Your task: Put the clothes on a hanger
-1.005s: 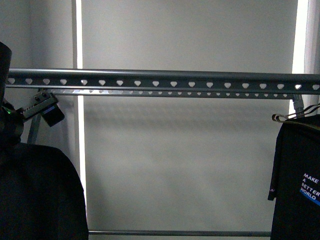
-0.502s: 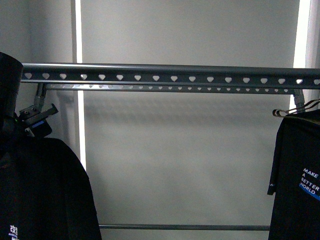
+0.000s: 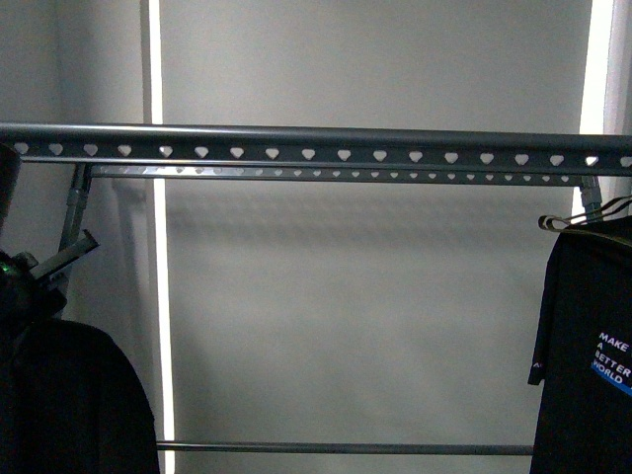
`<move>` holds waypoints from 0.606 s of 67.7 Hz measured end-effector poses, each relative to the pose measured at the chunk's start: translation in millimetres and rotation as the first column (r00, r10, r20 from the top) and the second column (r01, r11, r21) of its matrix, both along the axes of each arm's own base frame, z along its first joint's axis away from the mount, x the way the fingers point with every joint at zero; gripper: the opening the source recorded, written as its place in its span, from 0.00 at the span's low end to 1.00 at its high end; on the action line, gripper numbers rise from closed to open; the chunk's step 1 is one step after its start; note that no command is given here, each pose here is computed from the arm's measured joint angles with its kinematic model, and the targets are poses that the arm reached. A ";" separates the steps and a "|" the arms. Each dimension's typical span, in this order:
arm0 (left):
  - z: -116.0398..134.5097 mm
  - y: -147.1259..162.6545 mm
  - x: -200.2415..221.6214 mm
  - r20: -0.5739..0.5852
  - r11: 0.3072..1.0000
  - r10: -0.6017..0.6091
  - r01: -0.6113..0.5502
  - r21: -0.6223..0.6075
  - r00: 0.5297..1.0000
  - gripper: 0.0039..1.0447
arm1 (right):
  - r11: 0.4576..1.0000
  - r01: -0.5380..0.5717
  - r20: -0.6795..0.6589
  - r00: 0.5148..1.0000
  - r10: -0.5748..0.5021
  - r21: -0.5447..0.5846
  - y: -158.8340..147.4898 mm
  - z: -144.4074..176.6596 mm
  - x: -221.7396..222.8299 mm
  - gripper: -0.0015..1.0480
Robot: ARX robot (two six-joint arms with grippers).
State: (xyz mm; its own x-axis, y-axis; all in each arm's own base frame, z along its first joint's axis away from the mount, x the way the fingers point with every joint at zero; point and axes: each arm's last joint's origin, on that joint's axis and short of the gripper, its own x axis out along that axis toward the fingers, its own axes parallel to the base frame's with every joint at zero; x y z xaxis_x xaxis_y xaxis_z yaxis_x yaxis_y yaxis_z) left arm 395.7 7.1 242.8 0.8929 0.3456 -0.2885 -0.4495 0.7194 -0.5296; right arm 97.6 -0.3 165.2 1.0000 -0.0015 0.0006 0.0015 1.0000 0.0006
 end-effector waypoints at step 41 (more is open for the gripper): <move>18.7 -22.6 -115.1 -0.212 0.526 -0.760 0.772 0.356 0.615 0.04 | 1.000 0.000 0.000 1.000 0.000 0.000 0.0 0.0 0.0 0.93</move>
